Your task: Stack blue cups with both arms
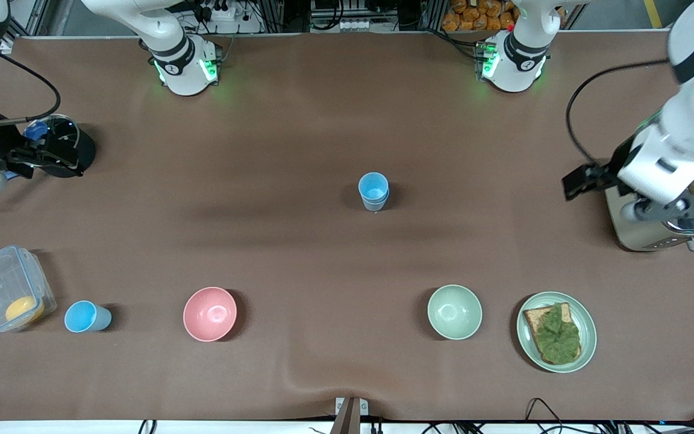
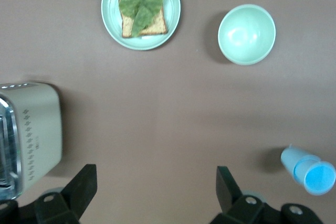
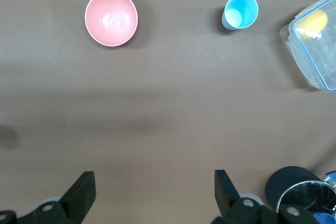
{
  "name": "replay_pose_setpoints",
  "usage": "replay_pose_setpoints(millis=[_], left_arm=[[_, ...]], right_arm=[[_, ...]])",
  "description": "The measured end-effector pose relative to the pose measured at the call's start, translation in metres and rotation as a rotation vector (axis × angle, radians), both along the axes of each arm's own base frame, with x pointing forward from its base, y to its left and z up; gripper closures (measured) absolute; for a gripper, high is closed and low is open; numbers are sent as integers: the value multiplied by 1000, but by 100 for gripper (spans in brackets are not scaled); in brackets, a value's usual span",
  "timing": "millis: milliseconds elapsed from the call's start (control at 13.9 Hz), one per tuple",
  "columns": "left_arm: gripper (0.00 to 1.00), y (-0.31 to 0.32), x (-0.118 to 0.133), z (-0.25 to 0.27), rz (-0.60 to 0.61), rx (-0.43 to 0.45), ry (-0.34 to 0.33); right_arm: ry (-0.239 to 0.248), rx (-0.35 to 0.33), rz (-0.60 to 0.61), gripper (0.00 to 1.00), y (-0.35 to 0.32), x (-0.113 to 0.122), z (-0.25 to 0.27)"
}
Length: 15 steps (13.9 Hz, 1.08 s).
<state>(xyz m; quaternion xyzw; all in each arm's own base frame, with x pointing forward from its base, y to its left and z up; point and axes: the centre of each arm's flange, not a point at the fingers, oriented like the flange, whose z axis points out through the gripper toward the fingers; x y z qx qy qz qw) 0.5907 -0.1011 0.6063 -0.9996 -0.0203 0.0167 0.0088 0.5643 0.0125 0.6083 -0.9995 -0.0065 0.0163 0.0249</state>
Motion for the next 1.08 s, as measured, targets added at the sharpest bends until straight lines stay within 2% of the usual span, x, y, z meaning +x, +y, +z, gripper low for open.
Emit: replay_pose_setpoints(millis=[216,503,719,1078], left_arm=[[0,21,-23,30,-68,10,11],[0,36,-40,47,-86,18,25],[0,33,-43,43,-92,20,49],[0,30,-42,40,-97,21,53]], right_arm=[[4,0,4,0,1,-1,0],[7,1,7,0,2,-1,0],[7,1,15,0,6,-1,0],[8,1,16,0,6,-1,0]])
